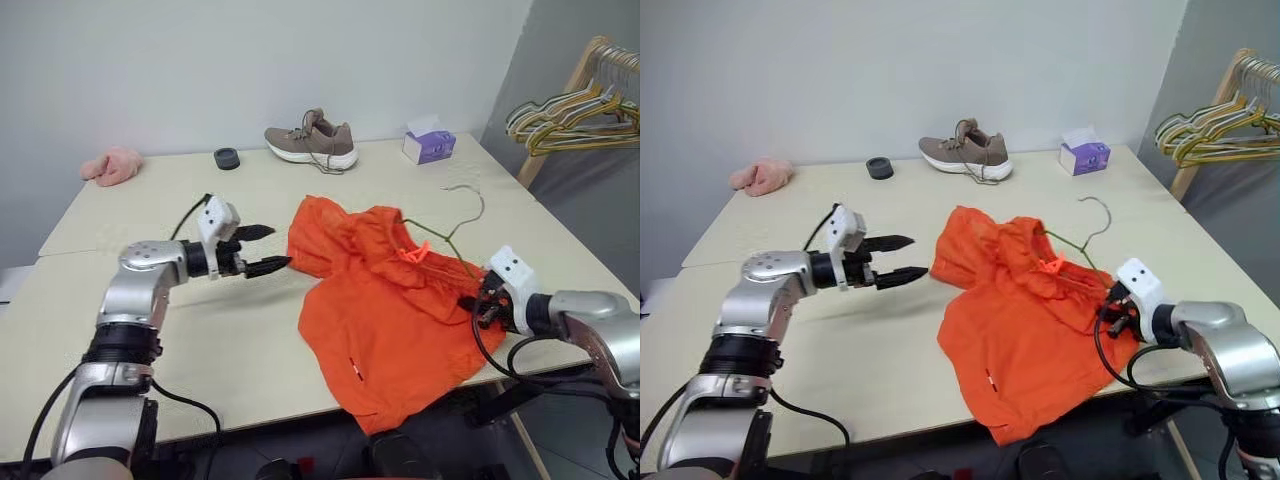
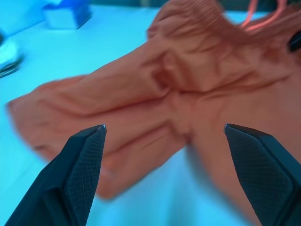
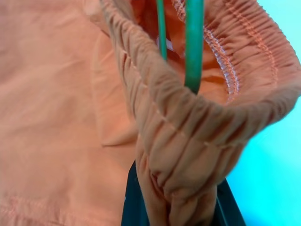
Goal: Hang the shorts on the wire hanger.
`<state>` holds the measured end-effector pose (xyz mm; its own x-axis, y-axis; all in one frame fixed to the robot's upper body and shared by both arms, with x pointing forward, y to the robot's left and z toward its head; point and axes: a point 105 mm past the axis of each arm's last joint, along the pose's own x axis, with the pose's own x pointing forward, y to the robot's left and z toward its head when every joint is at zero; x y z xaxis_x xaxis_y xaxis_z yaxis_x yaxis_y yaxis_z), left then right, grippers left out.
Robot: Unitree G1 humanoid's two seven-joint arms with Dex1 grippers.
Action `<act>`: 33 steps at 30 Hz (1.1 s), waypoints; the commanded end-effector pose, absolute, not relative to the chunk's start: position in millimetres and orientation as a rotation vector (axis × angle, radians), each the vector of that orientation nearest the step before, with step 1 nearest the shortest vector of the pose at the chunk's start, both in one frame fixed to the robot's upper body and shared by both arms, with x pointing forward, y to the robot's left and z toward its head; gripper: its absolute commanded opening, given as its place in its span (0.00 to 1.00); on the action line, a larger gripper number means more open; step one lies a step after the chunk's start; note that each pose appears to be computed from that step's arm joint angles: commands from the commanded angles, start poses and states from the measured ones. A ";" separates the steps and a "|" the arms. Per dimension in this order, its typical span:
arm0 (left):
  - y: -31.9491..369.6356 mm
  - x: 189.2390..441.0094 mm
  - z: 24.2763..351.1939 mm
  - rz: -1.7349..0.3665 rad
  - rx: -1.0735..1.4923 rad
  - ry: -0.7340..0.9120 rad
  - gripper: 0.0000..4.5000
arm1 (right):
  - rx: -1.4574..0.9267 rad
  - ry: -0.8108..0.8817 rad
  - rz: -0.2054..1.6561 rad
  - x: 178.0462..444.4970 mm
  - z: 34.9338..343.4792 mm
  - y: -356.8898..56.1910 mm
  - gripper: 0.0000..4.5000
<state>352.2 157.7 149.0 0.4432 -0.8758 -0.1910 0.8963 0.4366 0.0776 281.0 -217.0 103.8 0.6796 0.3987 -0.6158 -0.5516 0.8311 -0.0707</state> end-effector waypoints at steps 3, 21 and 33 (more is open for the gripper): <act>109.3 341.3 176.0 -1.278 0.164 0.037 0.94 | -0.214 0.550 0.263 271.6 134.8 -264.5 0.00; -28.9 306.4 229.2 -1.581 0.132 -0.255 0.97 | -0.043 0.537 -0.476 197.4 166.6 -399.1 0.00; -69.4 299.5 246.4 -1.564 0.183 -0.392 0.97 | 0.009 0.300 -0.715 223.8 239.5 -454.2 0.00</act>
